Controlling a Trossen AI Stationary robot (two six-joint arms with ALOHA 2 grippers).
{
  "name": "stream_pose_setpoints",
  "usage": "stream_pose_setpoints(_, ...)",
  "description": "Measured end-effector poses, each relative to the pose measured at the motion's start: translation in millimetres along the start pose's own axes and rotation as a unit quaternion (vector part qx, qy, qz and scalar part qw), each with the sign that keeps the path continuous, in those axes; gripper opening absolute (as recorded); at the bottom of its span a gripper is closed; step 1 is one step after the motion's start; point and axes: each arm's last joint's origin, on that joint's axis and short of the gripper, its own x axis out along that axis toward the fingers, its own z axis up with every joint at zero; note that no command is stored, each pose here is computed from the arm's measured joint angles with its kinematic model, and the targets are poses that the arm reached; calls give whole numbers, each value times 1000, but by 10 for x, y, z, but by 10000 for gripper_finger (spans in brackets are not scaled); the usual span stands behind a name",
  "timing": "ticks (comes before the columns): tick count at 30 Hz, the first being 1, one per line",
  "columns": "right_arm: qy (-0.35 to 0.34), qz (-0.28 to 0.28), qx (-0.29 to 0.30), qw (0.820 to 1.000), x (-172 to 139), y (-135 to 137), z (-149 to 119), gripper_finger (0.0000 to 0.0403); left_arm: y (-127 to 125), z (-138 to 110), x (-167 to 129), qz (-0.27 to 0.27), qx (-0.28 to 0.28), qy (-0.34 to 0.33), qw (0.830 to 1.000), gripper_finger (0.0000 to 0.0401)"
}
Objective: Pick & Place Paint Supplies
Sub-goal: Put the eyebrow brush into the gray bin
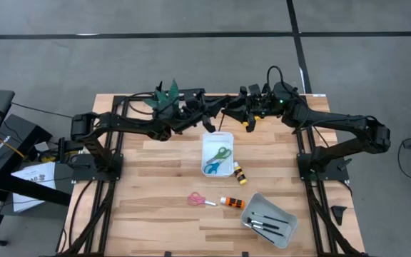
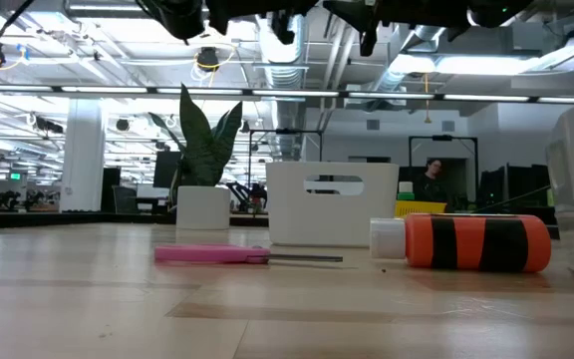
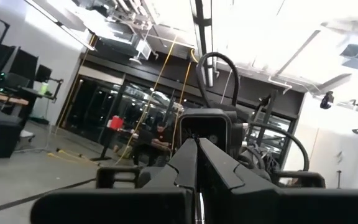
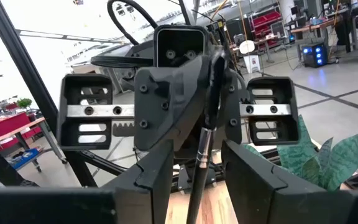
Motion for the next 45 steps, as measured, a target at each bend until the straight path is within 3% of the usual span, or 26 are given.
stream_pose_setpoints(22,-2,-3,6,1000,-41,-75,34,130,-2,56,15,5,18,12,1000,0)
stream_pose_setpoints(27,-2,-3,6,1000,-40,-74,33,101,24,65,19,11,18,9,1000,0)
stream_pose_setpoints(34,-2,-2,-1,1000,-42,-74,34,15,25,67,19,12,17,8,1000,0)
stream_pose_setpoints(45,-2,-2,-15,1000,-41,-73,34,7,25,65,19,12,12,9,1000,2)
